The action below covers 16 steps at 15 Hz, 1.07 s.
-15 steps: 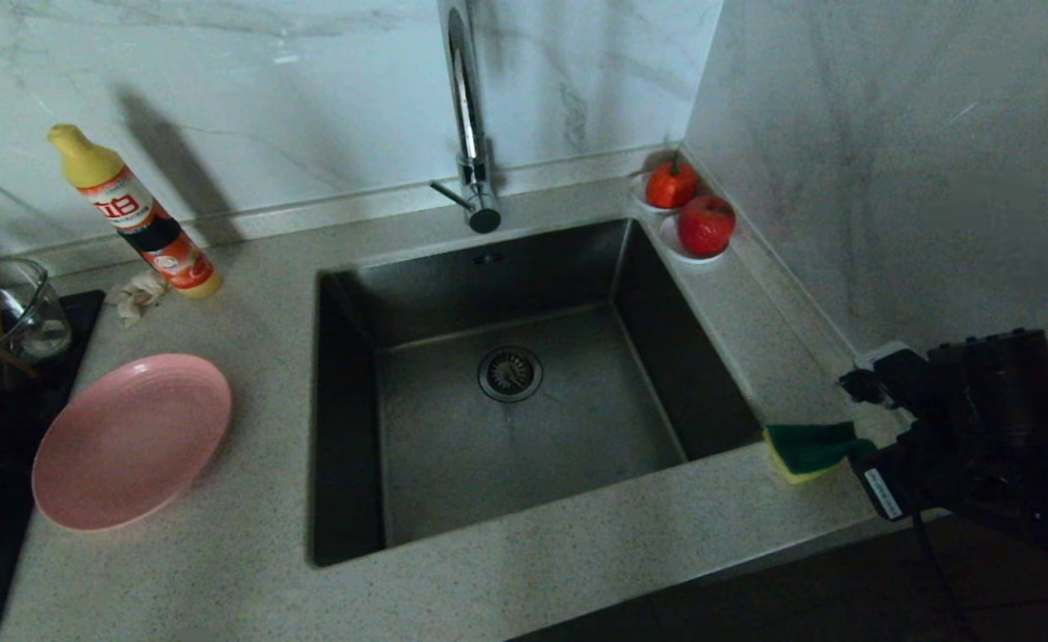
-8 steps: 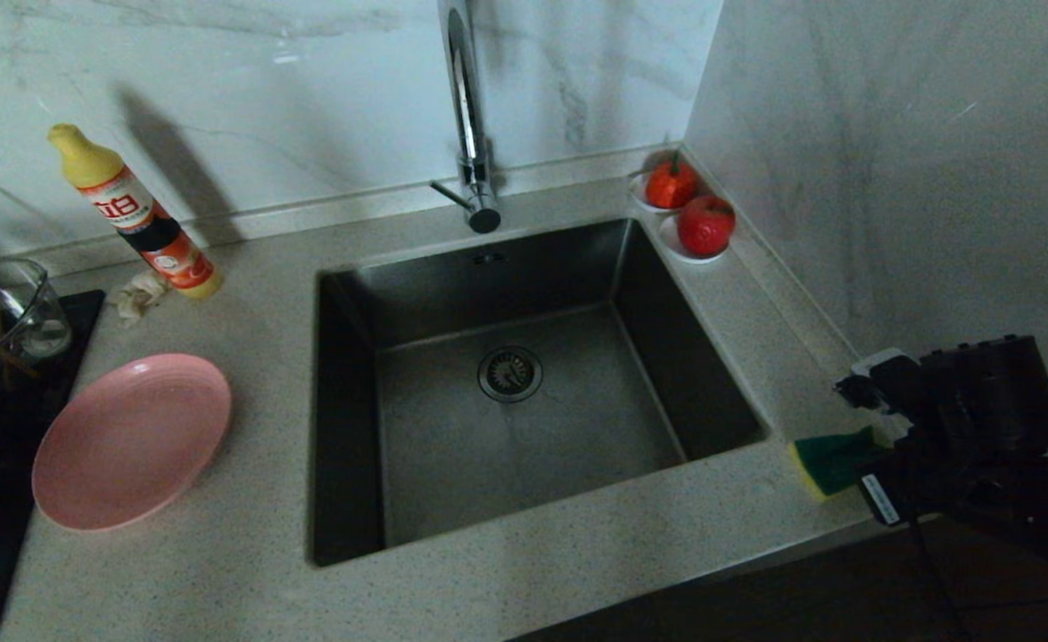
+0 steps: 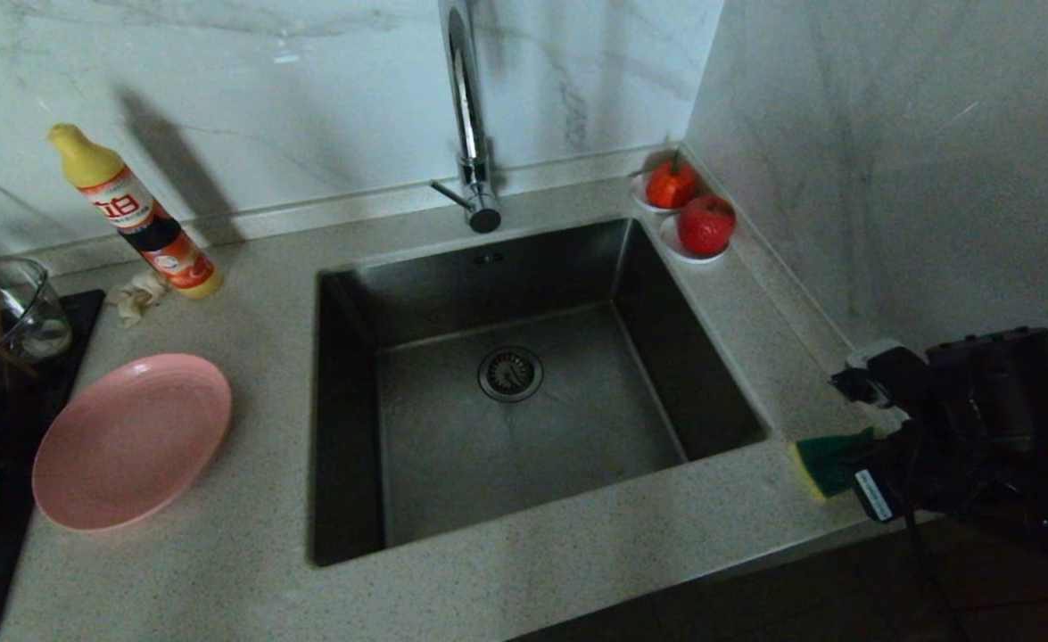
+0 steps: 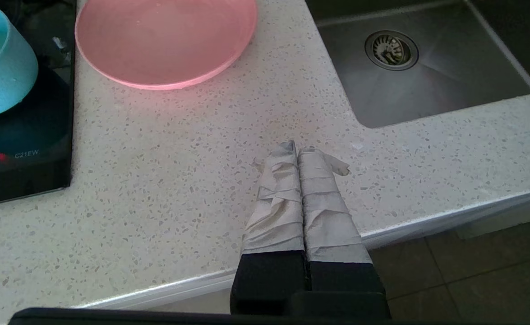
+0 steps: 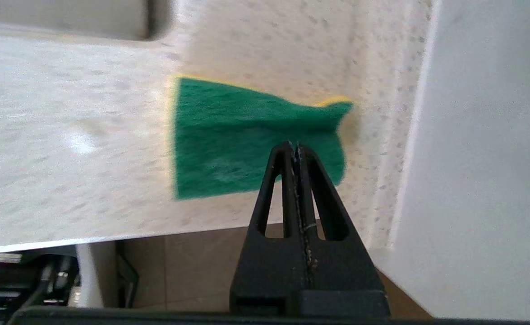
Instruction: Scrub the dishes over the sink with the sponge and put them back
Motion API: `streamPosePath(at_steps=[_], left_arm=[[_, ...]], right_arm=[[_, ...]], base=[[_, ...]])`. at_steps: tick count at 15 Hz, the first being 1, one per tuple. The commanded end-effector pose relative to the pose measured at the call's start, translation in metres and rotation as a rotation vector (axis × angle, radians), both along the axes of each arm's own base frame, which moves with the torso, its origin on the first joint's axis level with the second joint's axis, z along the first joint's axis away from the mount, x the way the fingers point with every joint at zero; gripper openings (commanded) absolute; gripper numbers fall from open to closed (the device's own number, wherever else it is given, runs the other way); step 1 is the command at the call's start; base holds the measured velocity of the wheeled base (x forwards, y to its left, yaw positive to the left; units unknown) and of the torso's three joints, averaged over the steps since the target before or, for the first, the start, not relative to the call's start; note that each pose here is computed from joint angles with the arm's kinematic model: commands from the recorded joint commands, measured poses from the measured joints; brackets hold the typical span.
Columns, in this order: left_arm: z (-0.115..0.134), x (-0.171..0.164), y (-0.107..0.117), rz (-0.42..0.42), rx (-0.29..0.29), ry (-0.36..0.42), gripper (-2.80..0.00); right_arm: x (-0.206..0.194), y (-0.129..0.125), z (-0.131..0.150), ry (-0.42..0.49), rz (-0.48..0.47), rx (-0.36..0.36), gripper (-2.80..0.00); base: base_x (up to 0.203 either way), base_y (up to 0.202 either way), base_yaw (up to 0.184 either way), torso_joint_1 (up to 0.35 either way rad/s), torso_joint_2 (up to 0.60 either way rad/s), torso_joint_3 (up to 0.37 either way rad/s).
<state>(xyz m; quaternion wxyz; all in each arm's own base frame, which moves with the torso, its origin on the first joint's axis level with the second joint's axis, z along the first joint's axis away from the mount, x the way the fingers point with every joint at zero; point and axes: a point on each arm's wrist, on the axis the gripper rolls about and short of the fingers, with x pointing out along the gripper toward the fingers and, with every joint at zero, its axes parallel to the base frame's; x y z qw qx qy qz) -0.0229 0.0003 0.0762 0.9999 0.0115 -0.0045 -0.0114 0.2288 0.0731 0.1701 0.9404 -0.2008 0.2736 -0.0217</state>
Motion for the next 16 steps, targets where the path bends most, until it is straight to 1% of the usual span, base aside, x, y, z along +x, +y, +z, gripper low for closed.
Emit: streamPosePath(at_steps=[1,3,5,7,9,11,13,16], left_arm=[[0.0,0.0,0.0,0.0,0.0,-0.002,-2.8],[0.0,0.0,0.0,0.0,0.0,-0.002,-2.8],[0.0,0.0,0.0,0.0,0.0,-0.002,-2.8],[0.0,0.0,0.0,0.0,0.0,-0.002,-2.8],[0.0,0.0,0.0,0.0,0.0,-0.002,-2.8],[0.0,0.0,0.0,0.0,0.0,-0.002,-2.8],[0.0,0.0,0.0,0.0,0.0,-0.002,-2.8],[0.0,0.0,0.0,0.0,0.0,-0.002,-2.8]], right_arm=[[-0.02,0.002,0.008,-0.035,0.048,0.024,-2.8],[-0.041,0.002,0.016,-0.064,0.124,0.068,-2.8],[-0.065,-0.006,0.022,-0.102,0.201,0.126,-2.8],[-0.091,-0.019,0.023,-0.134,0.281,0.187,-2.8],[-0.119,-0.035,0.014,-0.158,0.342,0.224,-2.8],[-0.146,-0.052,-0.003,-0.188,0.368,0.215,-2.8],[-0.172,-0.062,-0.019,-0.238,0.361,0.196,-2.8],[-0.201,-0.068,-0.043,-0.296,0.31,0.175,-2.8]], base=[[0.0,0.0,0.0,0.0,0.0,0.0],[0.0,0.0,0.0,0.0,0.0,0.0],[0.0,0.0,0.0,0.0,0.0,0.0],[0.0,0.0,0.0,0.0,0.0,0.0],[0.0,0.0,0.0,0.0,0.0,0.0],[0.0,0.0,0.0,0.0,0.0,0.0],[0.0,0.0,0.0,0.0,0.0,0.0],[0.0,0.0,0.0,0.0,0.0,0.0]])
